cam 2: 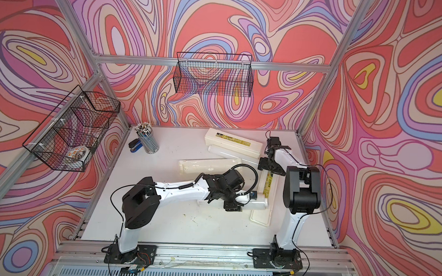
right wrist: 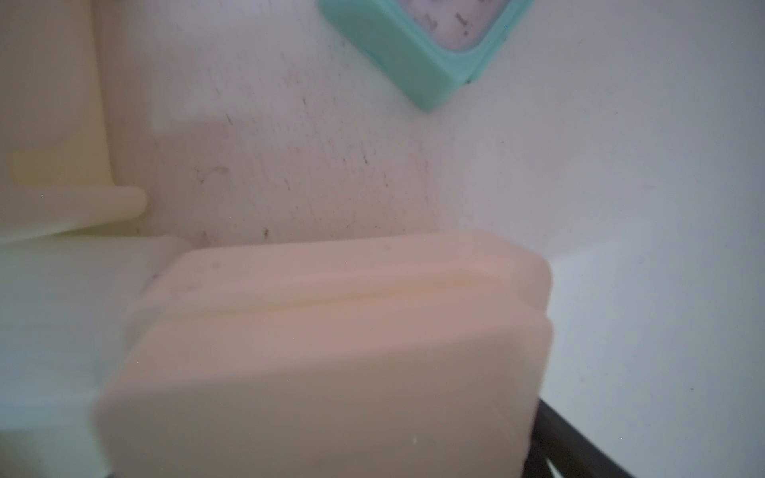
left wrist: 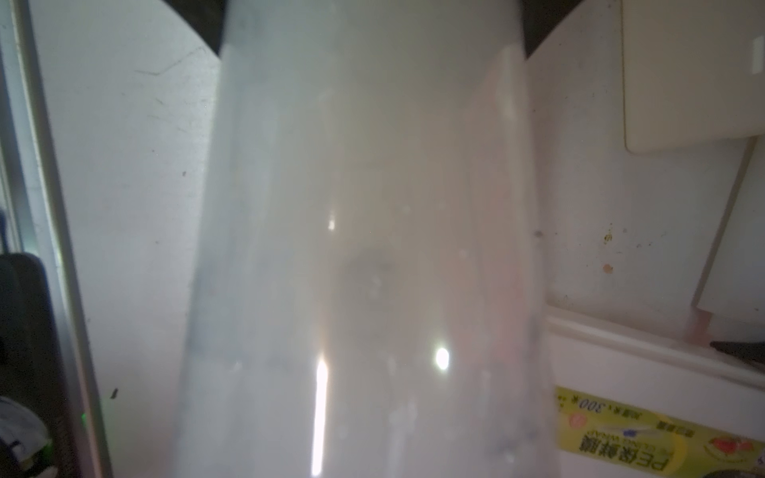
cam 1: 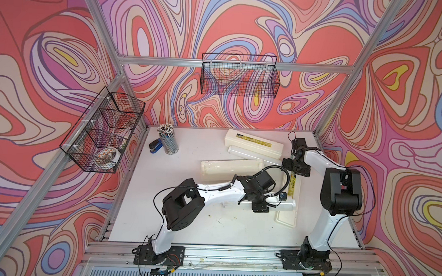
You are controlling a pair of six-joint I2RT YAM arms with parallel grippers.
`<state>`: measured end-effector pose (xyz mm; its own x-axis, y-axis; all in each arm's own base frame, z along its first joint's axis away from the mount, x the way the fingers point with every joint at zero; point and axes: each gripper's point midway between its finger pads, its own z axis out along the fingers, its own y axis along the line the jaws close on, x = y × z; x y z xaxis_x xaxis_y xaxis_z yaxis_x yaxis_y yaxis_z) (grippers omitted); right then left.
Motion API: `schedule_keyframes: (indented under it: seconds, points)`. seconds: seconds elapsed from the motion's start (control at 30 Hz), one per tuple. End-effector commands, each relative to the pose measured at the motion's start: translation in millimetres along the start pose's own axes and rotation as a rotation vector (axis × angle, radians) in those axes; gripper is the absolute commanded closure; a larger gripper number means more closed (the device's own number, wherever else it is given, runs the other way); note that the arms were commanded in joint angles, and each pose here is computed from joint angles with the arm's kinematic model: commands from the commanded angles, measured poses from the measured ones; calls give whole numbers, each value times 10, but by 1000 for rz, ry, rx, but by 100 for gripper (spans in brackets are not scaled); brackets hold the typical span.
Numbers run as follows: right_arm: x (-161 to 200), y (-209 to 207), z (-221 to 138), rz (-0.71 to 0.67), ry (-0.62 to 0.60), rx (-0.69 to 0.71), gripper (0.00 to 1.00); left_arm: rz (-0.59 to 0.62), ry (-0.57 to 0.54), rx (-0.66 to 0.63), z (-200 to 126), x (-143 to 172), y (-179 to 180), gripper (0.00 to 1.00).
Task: Put plastic wrap rolls into dispensers
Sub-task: Pick up the plastic wrap from the center of the board.
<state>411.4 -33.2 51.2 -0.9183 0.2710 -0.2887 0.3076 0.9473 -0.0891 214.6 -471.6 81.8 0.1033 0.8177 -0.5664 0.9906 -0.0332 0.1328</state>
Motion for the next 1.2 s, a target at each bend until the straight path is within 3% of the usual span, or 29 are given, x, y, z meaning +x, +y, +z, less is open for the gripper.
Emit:
schedule_keyframes:
  seconds: [0.0,0.27,0.47,0.6,0.73,1.0,1.17]
  points:
    - [38,-55,-82,19,-11,47,2,11,-113,-74,-3,-521,111,100]
    - [0,26,-290,0,-10,-18,2,-76,82,-61,562,-94,113,100]
    - [-151,16,-498,-33,-36,-17,2,-97,92,-60,574,45,6,100]
    - [-330,-42,-759,-67,-113,3,2,-51,42,-109,281,-170,69,100]
    - [-492,-76,-973,-75,-173,5,2,41,75,-177,-159,-304,225,100]
    - [-553,1,-1091,-78,-187,-45,2,55,143,-291,-954,-266,693,100]
    - [-528,54,-1072,-82,-178,-75,2,39,176,-374,-1258,-175,1056,100]
